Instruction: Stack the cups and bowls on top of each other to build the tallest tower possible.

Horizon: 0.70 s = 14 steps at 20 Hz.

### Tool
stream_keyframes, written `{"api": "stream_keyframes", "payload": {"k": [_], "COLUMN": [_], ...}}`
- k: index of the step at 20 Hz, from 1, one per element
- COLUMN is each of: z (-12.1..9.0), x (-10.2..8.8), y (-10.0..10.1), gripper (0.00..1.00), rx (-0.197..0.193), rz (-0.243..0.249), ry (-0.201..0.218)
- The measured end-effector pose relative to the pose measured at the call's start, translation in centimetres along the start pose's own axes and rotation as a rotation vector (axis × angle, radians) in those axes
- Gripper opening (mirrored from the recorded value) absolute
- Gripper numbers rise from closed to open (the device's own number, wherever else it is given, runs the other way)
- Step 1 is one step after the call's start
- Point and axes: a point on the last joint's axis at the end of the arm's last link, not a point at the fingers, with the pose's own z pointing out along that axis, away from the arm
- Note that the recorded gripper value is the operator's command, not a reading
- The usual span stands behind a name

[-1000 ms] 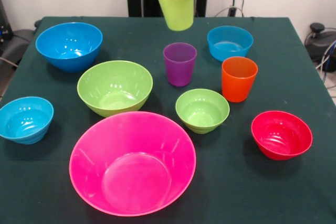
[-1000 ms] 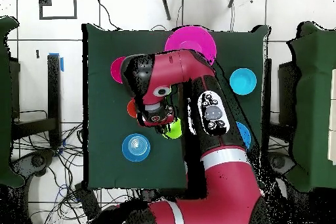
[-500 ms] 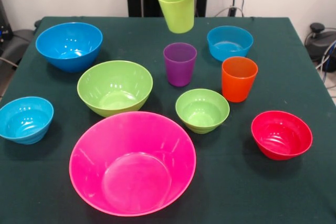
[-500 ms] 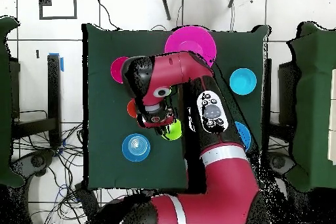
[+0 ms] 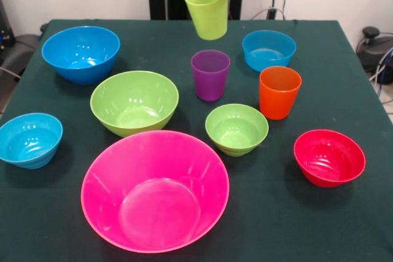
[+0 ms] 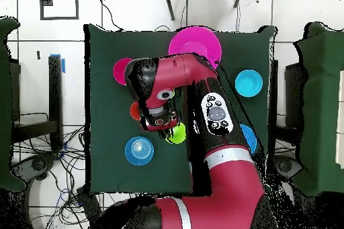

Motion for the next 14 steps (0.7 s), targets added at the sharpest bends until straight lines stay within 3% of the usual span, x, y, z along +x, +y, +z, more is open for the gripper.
{"api": "stream_keyframes", "payload": {"k": [14], "z": [0.53], "x": [-0.38], "y": [0.22], "gripper": [0.0], "rx": [-0.005], "rz": [-0.006], "ry": [0.009]}}
